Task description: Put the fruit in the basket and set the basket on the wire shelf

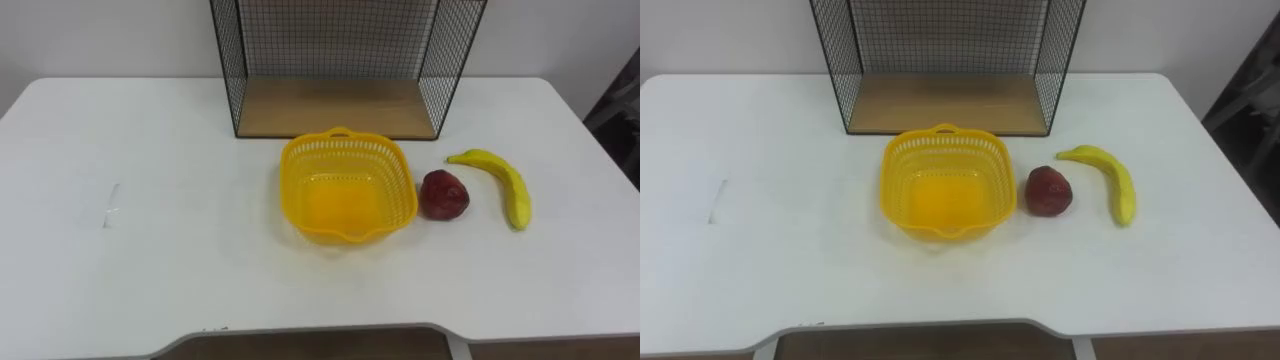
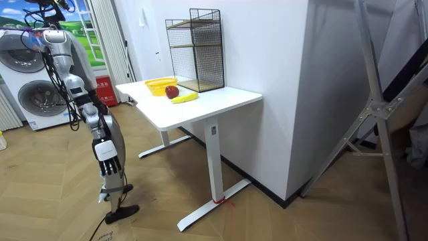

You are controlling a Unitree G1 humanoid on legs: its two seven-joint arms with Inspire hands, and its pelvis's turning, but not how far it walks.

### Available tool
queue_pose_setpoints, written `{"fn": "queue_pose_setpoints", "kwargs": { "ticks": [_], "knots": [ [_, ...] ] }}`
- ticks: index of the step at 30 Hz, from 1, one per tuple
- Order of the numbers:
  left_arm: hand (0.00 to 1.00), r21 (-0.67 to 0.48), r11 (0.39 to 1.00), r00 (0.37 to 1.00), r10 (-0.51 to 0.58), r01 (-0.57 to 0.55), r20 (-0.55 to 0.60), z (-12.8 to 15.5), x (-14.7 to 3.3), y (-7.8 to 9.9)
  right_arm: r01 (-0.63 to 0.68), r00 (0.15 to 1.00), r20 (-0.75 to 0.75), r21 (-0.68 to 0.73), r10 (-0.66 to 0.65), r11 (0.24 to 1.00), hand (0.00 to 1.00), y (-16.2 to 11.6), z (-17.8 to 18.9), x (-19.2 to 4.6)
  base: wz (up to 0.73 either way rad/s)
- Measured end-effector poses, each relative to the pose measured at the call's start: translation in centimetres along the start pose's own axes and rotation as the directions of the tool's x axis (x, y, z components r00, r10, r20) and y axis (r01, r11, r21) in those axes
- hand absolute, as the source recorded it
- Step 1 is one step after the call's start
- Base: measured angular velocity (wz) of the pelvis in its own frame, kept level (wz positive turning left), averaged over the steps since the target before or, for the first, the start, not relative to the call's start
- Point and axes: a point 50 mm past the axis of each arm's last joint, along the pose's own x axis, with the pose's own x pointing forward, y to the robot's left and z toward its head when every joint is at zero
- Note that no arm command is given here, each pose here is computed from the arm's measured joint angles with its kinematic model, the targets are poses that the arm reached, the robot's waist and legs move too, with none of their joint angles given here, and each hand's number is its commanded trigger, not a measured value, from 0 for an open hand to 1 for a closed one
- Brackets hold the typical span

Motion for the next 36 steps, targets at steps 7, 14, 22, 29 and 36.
{"fn": "queue_pose_setpoints", "kwargs": {
  "ticks": [7,14,22,29,36],
  "knots": [
    [0.0,0.0,1.0,1.0,0.0,0.0,-0.002,-0.1,0.0,0.0,0.002,1.0,0.006,0.001,-0.002,1.0,0.0,0.0,0.1,0.0,0.0],
    [0.0,-0.002,1.0,1.0,0.001,-0.001,-0.001,-0.1,0.0,0.1,0.015,1.0,0.009,0.034,-0.015,0.999,0.0,-0.2,0.1,0.0,0.0],
    [0.0,-0.012,1.0,1.0,0.013,-0.013,0.004,-0.1,0.0,0.1,0.033,0.998,0.027,0.522,-0.055,0.853,0.0,-0.7,0.5,0.0,-0.01],
    [0.0,-0.065,0.998,1.0,0.023,-0.024,-0.016,-1.0,-0.1,0.3,0.024,0.999,-0.011,0.944,-0.042,0.328,0.0,-0.9,-1.1,0.0,-0.01],
    [0.0,-0.18,0.98,0.996,0.071,-0.08,-0.056,-2.7,-0.2,1.3,0.072,0.993,-0.102,0.927,-0.064,-0.367,0.0,-3.1,-2.0,-0.2,-0.08]
  ]
}}
